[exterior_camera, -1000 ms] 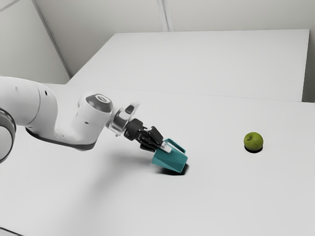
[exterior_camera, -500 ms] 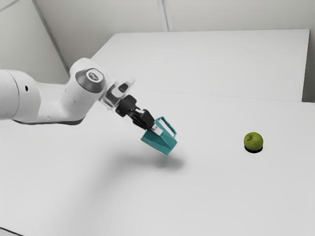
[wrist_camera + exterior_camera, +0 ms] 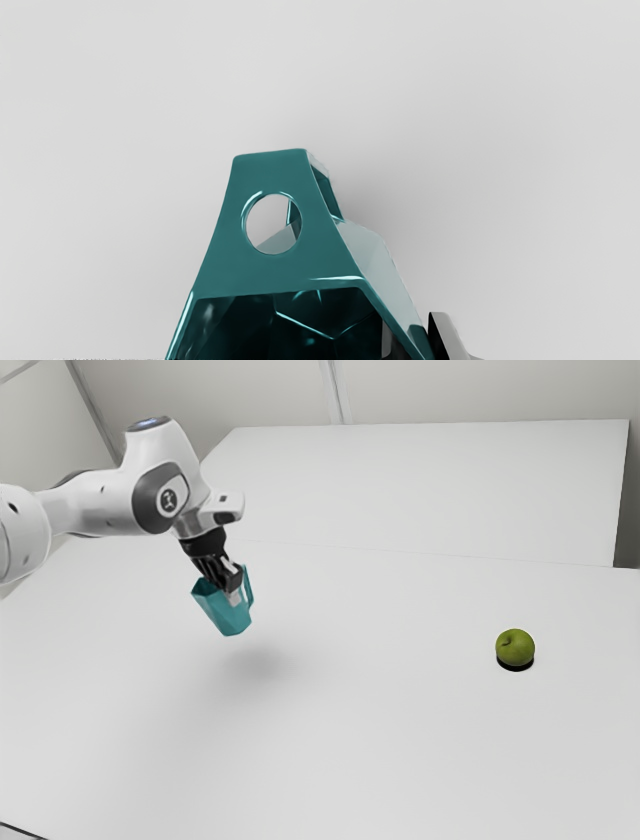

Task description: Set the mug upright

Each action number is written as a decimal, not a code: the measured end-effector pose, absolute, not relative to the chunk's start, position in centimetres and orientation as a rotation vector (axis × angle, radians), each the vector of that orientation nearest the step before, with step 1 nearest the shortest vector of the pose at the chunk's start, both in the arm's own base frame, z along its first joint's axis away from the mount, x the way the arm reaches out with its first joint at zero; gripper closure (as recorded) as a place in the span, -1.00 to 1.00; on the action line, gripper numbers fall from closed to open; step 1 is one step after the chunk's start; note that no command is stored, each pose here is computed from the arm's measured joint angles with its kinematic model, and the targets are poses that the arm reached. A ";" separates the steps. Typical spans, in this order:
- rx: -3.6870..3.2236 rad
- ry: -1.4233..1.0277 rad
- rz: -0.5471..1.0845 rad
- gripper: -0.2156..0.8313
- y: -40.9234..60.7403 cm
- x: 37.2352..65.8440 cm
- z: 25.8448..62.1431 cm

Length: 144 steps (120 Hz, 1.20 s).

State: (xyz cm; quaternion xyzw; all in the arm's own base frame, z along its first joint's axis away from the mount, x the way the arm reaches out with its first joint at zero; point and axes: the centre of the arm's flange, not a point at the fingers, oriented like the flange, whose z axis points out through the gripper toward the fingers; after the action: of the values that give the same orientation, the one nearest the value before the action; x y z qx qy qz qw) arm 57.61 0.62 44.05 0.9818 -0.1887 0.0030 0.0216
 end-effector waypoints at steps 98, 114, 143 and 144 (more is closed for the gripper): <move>3.119 -0.294 -0.072 -0.11 0.0 58.9 36.5; 3.113 -0.273 -0.010 -0.33 -0.2 58.5 40.6; 3.101 -0.255 0.140 -0.51 -0.5 61.1 52.6; 3.101 -0.255 0.142 -0.51 -0.5 61.1 53.0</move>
State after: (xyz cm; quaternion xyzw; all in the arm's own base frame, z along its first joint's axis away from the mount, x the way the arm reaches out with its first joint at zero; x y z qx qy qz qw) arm 61.09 -0.53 53.00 0.9955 -0.0820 0.0457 0.0136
